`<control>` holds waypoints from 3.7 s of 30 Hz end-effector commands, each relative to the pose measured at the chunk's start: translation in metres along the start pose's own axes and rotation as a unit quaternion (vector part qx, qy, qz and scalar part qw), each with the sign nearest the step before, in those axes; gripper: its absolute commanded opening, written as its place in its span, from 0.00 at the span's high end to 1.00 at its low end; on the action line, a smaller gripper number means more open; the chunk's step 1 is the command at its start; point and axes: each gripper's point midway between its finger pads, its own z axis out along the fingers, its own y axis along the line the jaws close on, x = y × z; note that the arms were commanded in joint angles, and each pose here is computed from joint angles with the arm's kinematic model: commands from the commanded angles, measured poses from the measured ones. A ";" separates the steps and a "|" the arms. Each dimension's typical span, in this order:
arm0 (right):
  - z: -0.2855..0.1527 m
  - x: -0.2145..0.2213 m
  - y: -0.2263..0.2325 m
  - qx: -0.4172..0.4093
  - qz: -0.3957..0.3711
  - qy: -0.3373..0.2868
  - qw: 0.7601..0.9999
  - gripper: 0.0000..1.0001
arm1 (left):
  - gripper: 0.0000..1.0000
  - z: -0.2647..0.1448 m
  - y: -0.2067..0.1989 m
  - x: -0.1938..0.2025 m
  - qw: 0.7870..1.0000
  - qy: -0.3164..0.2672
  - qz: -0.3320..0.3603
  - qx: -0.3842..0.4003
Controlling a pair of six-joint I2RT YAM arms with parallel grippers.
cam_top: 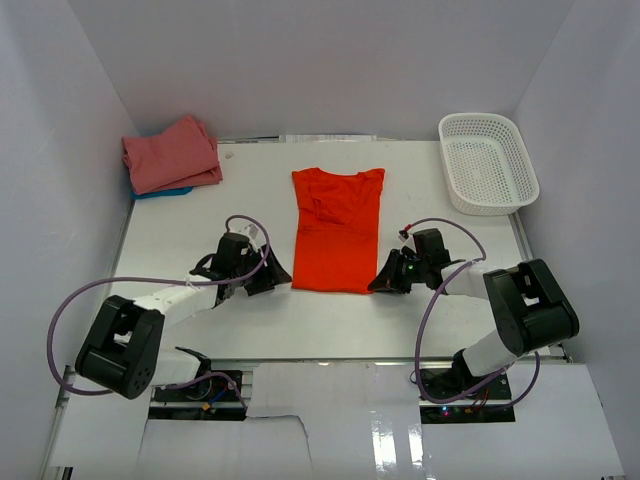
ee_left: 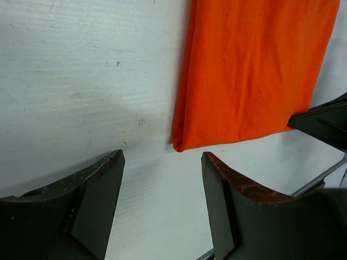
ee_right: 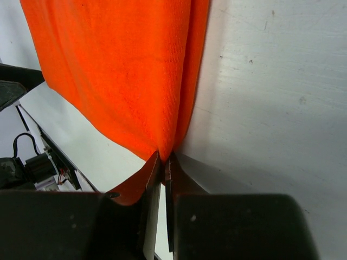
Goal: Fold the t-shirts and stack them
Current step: Grab one side of the 2/3 rectangular tshirt with both arms
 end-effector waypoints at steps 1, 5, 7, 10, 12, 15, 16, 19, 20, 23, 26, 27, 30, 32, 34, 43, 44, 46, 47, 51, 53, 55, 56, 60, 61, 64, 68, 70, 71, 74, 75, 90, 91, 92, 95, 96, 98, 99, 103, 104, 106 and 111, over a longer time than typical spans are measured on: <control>0.002 0.010 -0.018 0.032 -0.001 0.010 0.999 0.91 | 0.30 0.002 -0.006 -0.002 1.000 0.002 0.001 0.019; 0.002 0.009 -0.017 0.033 -0.004 0.011 0.999 0.92 | 0.30 0.007 -0.008 -0.005 1.000 -0.005 -0.004 0.026; 0.002 0.009 -0.018 0.036 -0.004 0.010 0.999 0.92 | 0.31 0.008 -0.011 -0.004 0.999 -0.002 -0.010 0.036; 0.002 0.010 -0.019 0.036 -0.004 0.012 0.999 0.92 | 0.31 0.011 -0.013 -0.002 0.999 0.007 -0.017 0.041; 0.002 0.010 -0.019 0.038 -0.005 0.013 0.999 0.92 | 0.32 0.013 -0.011 0.000 0.999 0.010 -0.019 0.040; 0.003 0.010 -0.020 0.038 -0.005 0.013 0.999 0.92 | 0.33 0.016 -0.009 0.003 0.999 0.017 -0.020 0.038; 0.003 0.010 -0.020 0.039 -0.004 0.013 0.999 0.92 | 0.34 0.017 -0.010 0.004 0.999 0.019 -0.019 0.040; 0.003 0.009 -0.019 0.037 -0.003 0.013 0.999 0.92 | 0.35 0.020 -0.006 0.007 0.999 0.026 -0.020 0.034; 0.003 0.009 -0.019 0.036 -0.004 0.013 0.999 0.92 | 0.35 0.020 -0.005 0.006 0.999 0.025 -0.017 0.033; 0.003 0.007 -0.018 0.038 -0.005 0.013 0.999 0.92 | 0.36 0.022 -0.002 0.009 0.999 0.031 -0.016 0.026; 0.004 0.007 -0.018 0.038 -0.005 0.014 0.999 0.92 | 0.37 0.023 -0.002 0.011 0.999 0.039 -0.017 0.026; 0.004 0.007 -0.018 0.038 -0.005 0.014 0.999 0.92 | 0.37 0.024 -0.001 0.012 0.999 0.039 -0.017 0.025; 0.004 0.007 -0.019 0.039 -0.005 0.014 0.999 0.92 | 0.38 0.025 -0.001 0.016 0.999 0.044 -0.017 0.023; 0.004 0.007 -0.019 0.039 -0.005 0.014 0.999 0.92 | 0.39 0.027 0.000 0.018 0.998 0.049 -0.017 0.021; 0.005 0.008 -0.020 0.039 -0.005 0.015 0.999 0.92 | 0.39 0.029 0.001 0.022 0.998 0.056 -0.017 0.018; 0.004 0.008 -0.020 0.039 -0.006 0.015 0.999 0.92 | 0.44 0.032 0.002 0.033 0.997 0.072 -0.017 0.014; 0.004 0.008 -0.020 0.039 -0.006 0.016 0.999 0.92 | 0.44 0.032 0.002 0.033 0.997 0.071 -0.018 0.013; 0.004 0.008 -0.020 0.039 -0.006 0.016 0.999 0.92 | 0.53 0.030 0.004 0.032 0.998 0.066 -0.019 0.008; 0.004 0.008 -0.020 0.040 -0.006 0.016 0.999 0.92 | 0.56 0.030 0.005 0.033 0.998 0.067 -0.019 0.006; 0.005 0.009 -0.021 0.039 -0.006 0.017 0.999 0.92 | 0.93 0.028 0.004 0.031 0.998 0.063 -0.020 0.005; 0.004 0.009 -0.020 0.037 -0.007 0.018 0.999 0.92 | 1.00 0.028 0.003 0.030 0.998 0.063 -0.020 0.006; 0.003 0.010 -0.018 0.035 -0.010 0.020 0.999 0.92 | 1.00 0.028 0.002 0.031 0.998 0.066 -0.020 0.009; 0.003 0.012 -0.019 0.037 -0.011 0.022 0.999 0.92 | 1.00 0.029 0.001 0.030 0.998 0.067 -0.020 0.011; 0.001 0.018 -0.022 0.045 -0.015 0.031 0.998 0.92 | 1.00 0.029 -0.003 0.031 0.997 0.071 -0.021 0.019; 0.001 0.020 -0.021 0.045 -0.017 0.032 0.998 0.92 | 1.00 0.028 -0.003 0.032 0.997 0.070 -0.020 0.020; 0.000 0.027 -0.021 0.051 -0.028 0.043 0.997 0.92 | 1.00 0.026 -0.003 0.034 0.997 0.070 -0.021 0.019; -0.001 0.036 -0.019 0.064 -0.047 0.053 0.995 0.92 | 1.00 0.021 -0.006 0.043 0.997 0.074 -0.024 0.021; -0.002 0.043 -0.017 0.065 -0.055 0.055 0.995 0.92 | 1.00 0.018 -0.008 0.049 0.997 0.077 -0.022 0.022; -0.003 0.045 -0.016 0.064 -0.056 0.056 0.995 0.92 | 1.00 0.016 -0.009 0.050 0.997 0.074 -0.022 0.023; -0.011 0.057 -0.019 0.074 -0.061 0.062 0.993 0.92 | 1.00 0.010 -0.012 0.056 0.997 0.074 -0.016 0.020; -0.013 0.059 -0.019 0.075 -0.061 0.061 0.993 0.92 | 1.00 0.008 -0.013 0.060 0.997 0.078 -0.013 0.020; -0.060 0.089 -0.013 0.081 -0.093 0.072 0.990 0.92 | 1.00 -0.030 -0.036 0.091 0.995 0.090 -0.009 0.041; -0.061 0.089 -0.012 0.079 -0.095 0.071 0.990 0.92 | 1.00 -0.034 -0.042 0.087 0.995 0.083 -0.007 0.049; -0.064 0.088 -0.010 0.076 -0.098 0.066 0.990 0.92 | 1.00 -0.037 -0.043 0.089 0.995 0.086 -0.008 0.047; -0.068 0.088 -0.005 0.075 -0.103 0.065 0.990 0.92 | 1.00 -0.045 -0.057 0.081 0.996 0.072 -0.003 0.059; -0.069 0.083 -0.001 0.073 -0.106 0.061 0.990 0.92 | 1.00 -0.048 -0.056 0.081 0.996 0.075 -0.004 0.052; -0.072 0.082 0.003 0.074 -0.110 0.064 0.989 0.92 | 1.00 -0.052 -0.063 0.072 0.997 0.063 0.000 0.050; -0.074 0.078 0.005 0.077 -0.114 0.058 0.989 0.92 | 1.00 -0.053 -0.062 0.071 0.997 0.063 0.002 0.044; -0.084 0.057 0.025 0.075 -0.131 0.031 0.988 0.92 | 1.00 -0.059 -0.077 0.055 0.998 0.045 0.012 0.047; -0.087 0.056 0.028 0.076 -0.133 0.034 0.988 0.92 | 1.00 -0.059 -0.080 0.051 0.998 0.042 0.016 0.046; -0.091 0.050 0.035 0.075 -0.141 0.033 0.987 0.92 | 1.00 -0.062 -0.092 0.040 0.998 0.038 0.025 0.047; -0.106 0.030 0.063 0.064 -0.157 0.006 0.985 0.92 | 1.00 -0.076 -0.113 0.023 0.997 0.021 0.032 0.060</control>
